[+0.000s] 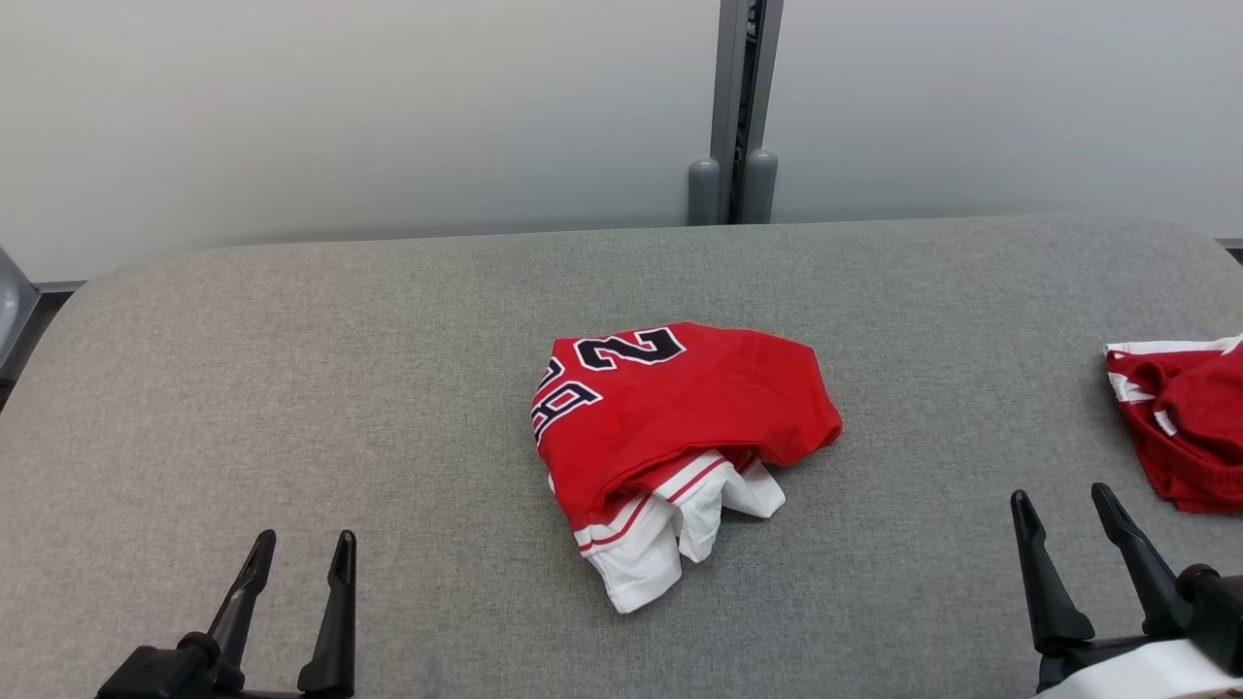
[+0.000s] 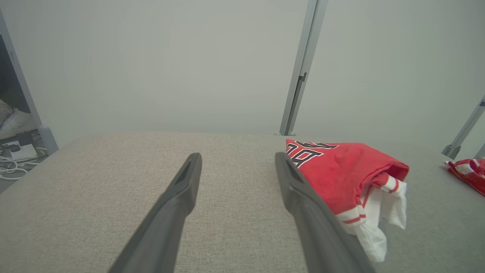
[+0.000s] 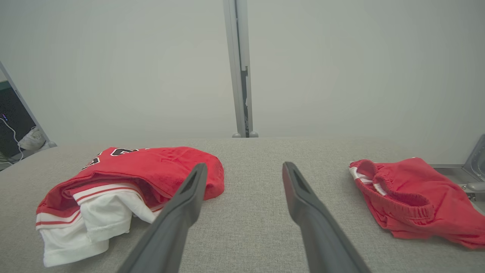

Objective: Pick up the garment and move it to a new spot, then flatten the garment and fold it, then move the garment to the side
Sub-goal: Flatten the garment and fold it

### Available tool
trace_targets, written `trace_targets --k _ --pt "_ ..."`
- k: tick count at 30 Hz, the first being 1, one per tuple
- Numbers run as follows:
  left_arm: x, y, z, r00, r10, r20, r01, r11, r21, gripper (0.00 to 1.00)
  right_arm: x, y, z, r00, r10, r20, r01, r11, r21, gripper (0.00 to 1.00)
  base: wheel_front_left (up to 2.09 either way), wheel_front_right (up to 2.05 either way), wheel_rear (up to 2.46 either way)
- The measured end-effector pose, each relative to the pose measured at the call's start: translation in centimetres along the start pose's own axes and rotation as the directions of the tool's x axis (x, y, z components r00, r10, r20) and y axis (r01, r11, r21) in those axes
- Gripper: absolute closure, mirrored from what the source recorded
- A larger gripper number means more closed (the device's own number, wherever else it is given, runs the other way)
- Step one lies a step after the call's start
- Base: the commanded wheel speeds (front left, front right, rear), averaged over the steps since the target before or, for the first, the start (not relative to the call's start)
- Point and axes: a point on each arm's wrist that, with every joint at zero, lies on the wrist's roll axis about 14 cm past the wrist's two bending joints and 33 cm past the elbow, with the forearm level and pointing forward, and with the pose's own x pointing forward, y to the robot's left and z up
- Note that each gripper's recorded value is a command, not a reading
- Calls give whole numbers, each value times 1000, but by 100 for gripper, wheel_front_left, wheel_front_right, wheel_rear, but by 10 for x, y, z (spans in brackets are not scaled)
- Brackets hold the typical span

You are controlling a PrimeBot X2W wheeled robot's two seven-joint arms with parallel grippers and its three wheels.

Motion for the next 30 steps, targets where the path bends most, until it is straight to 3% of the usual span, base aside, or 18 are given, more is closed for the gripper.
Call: trace_targets --k 11,19,24,30 --pt "2 -4 -4 1000 12 -14 -12 1000 -27 0 8 5 -4 1000 15 -7 -15 1000 10 0 0 0 0" --pt "19 -55 -29 982 -150 -116 135 982 -132 0 24 17 -14 998 53 -30 -52 998 30 0 0 0 0" --pt "24 -96 -63 934 -284 -218 242 949 -199 0 33 19 -23 997 58 -48 -55 997 47 0 0 0 0" --pt "26 -118 -104 870 -366 -331 293 923 -251 0 39 11 -36 997 34 -74 -30 998 52 0 0 0 0"
